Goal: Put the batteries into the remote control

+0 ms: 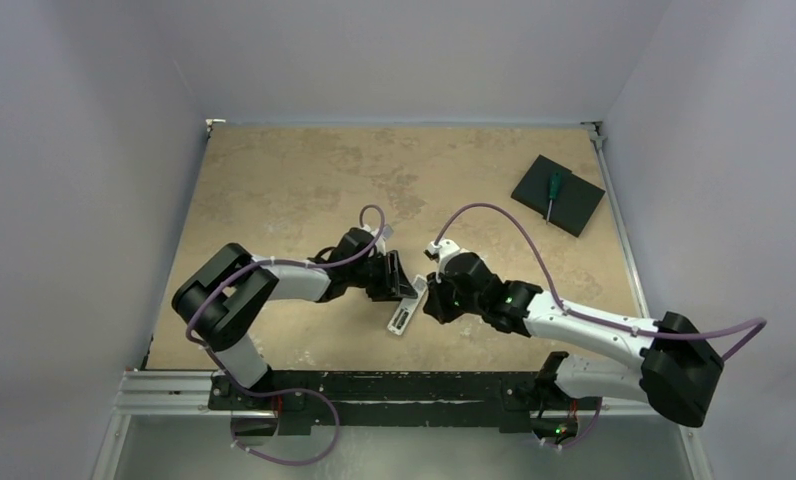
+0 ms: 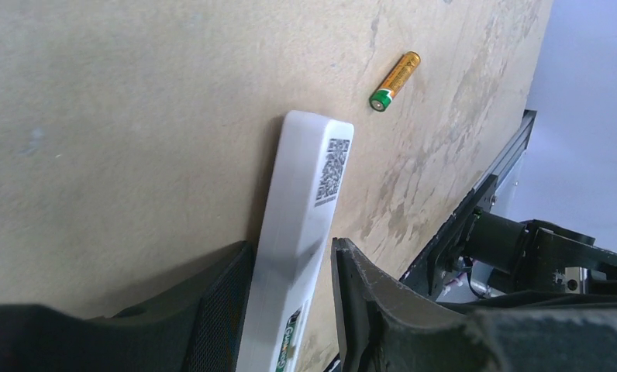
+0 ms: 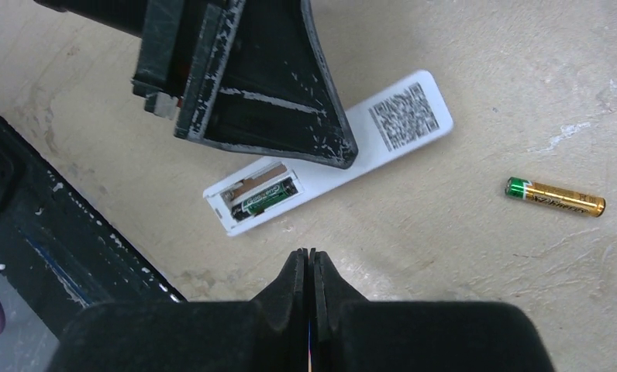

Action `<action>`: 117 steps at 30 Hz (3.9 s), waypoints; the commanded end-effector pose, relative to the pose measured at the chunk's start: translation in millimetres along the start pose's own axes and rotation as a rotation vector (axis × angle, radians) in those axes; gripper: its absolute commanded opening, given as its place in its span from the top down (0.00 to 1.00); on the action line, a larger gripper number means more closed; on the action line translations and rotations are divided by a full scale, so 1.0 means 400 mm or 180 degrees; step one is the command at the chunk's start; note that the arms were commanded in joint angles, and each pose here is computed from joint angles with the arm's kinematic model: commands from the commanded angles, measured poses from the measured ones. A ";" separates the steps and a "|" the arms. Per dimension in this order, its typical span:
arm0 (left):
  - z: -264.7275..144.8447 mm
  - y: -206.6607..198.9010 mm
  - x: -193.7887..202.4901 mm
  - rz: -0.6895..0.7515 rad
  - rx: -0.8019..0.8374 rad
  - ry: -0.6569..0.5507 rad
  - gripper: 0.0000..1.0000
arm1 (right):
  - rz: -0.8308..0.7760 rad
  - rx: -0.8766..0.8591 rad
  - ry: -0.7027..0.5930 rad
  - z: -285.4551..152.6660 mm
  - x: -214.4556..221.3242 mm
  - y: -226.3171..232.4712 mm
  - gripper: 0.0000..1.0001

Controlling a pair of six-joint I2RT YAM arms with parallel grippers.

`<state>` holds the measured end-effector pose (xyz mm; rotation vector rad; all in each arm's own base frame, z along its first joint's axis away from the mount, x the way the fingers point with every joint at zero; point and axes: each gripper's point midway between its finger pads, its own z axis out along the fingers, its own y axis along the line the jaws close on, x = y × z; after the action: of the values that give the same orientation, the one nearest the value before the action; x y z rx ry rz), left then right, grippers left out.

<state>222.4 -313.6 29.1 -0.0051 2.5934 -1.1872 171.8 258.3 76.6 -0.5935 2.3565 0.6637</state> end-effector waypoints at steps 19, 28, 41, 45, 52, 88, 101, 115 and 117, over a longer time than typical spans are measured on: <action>0.088 -0.053 0.067 0.0420 -0.0059 0.0277 0.58 | 0.0153 0.0059 -0.0296 -0.048 -0.034 -0.005 0.90; 0.105 -0.059 0.094 0.0615 -0.0114 0.0390 0.58 | 0.0167 0.0100 -0.0323 -0.052 -0.039 -0.010 0.78; 0.062 -0.099 0.027 0.1064 -0.0289 0.0108 0.55 | 0.0219 0.0232 -0.0449 -0.065 -0.059 -0.026 0.66; 0.039 -0.104 0.003 0.1138 -0.0382 -0.0033 0.54 | 0.0280 0.0242 -0.0573 -0.085 -0.078 -0.026 0.62; -0.009 -0.101 -0.025 0.1196 -0.0577 -0.0220 0.54 | 0.0393 0.0446 -0.0755 -0.110 -0.097 -0.056 0.56; -0.141 -0.023 0.042 0.1123 -0.0750 -0.0299 0.54 | 0.1052 0.2346 -0.0138 -0.022 0.046 -0.271 1.00; -0.148 0.000 0.057 0.1097 -0.0772 -0.0296 0.52 | 0.0874 0.2003 -0.0018 0.019 0.065 -0.244 1.00; -0.154 0.000 0.060 0.1055 -0.0747 -0.0322 0.52 | 0.0827 0.1363 0.0063 0.046 0.088 -0.179 1.00; -0.154 0.000 0.063 0.1050 -0.0745 -0.0315 0.52 | 0.0814 0.1234 0.0038 0.045 0.084 -0.165 1.00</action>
<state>181.8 -269.9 55.8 0.3066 2.5348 -0.7320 202.5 184.6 18.7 -0.0706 2.4874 0.0975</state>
